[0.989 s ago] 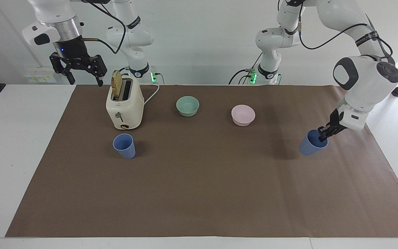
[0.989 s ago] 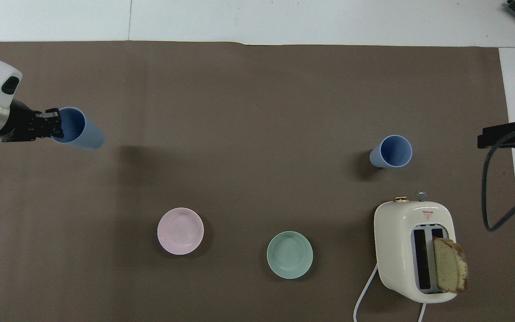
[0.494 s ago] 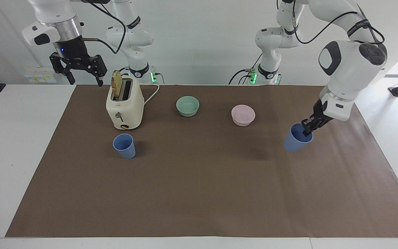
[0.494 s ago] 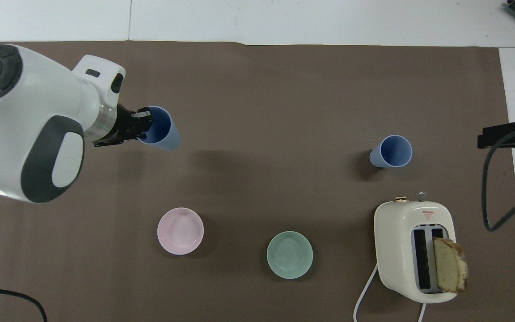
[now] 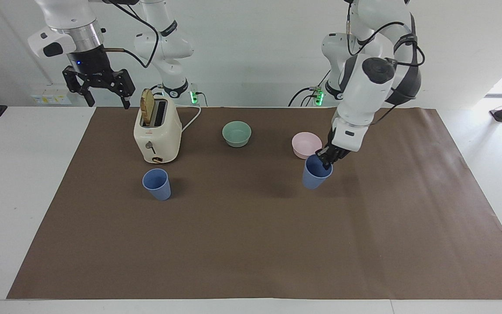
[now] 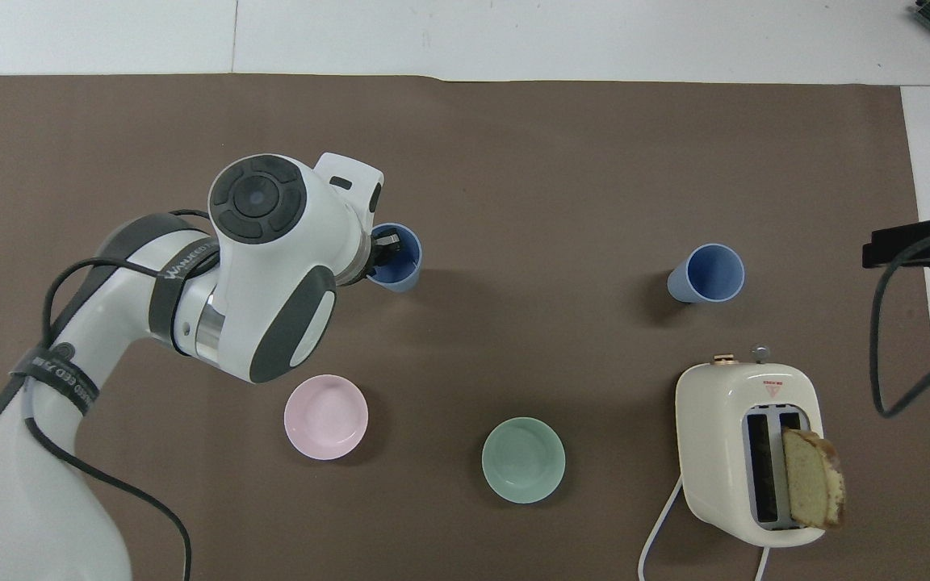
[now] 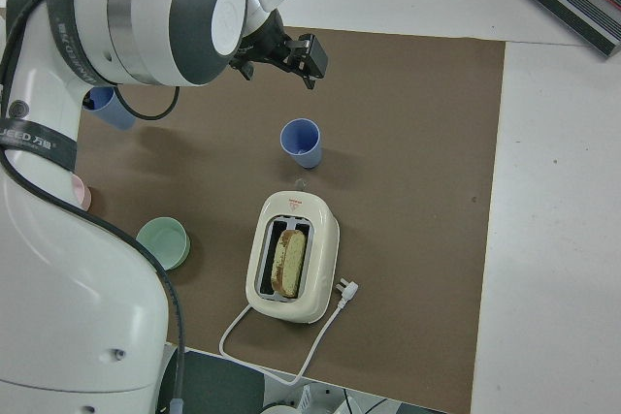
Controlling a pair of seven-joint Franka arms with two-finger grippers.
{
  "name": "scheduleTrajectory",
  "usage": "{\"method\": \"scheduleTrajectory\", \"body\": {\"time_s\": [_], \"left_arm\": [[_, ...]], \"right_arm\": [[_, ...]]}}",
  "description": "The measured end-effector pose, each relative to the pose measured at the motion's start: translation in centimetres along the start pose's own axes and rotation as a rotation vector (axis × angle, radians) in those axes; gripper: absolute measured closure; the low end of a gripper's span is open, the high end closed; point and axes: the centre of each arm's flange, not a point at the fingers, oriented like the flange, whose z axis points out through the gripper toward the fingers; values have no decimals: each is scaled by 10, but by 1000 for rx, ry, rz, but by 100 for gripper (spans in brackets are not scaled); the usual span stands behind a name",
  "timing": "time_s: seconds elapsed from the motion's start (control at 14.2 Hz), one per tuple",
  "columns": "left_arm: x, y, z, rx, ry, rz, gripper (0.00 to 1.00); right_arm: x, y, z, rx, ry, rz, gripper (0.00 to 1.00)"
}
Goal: Stack blue cups with both arms
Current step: 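Carry the blue cup with the left gripper toward the table center, then set the blue cup down and open the left gripper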
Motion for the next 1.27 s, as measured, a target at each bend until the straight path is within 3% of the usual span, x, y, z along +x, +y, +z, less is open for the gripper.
{"method": "scheduleTrajectory", "body": {"time_s": [0.28, 0.85, 0.92, 1.27], "left_arm": [[-21, 9, 24, -3, -2, 21, 95], [-28, 9, 35, -7, 2, 29, 92], [-28, 9, 35, -8, 2, 29, 85], [-25, 7, 34, -9, 7, 23, 26]], "right_arm": [[0, 0, 0, 0, 0, 0, 0], [0, 0, 0, 0, 0, 0, 0], [0, 0, 0, 0, 0, 0, 0], [-3, 0, 2, -2, -22, 0, 0]]}}
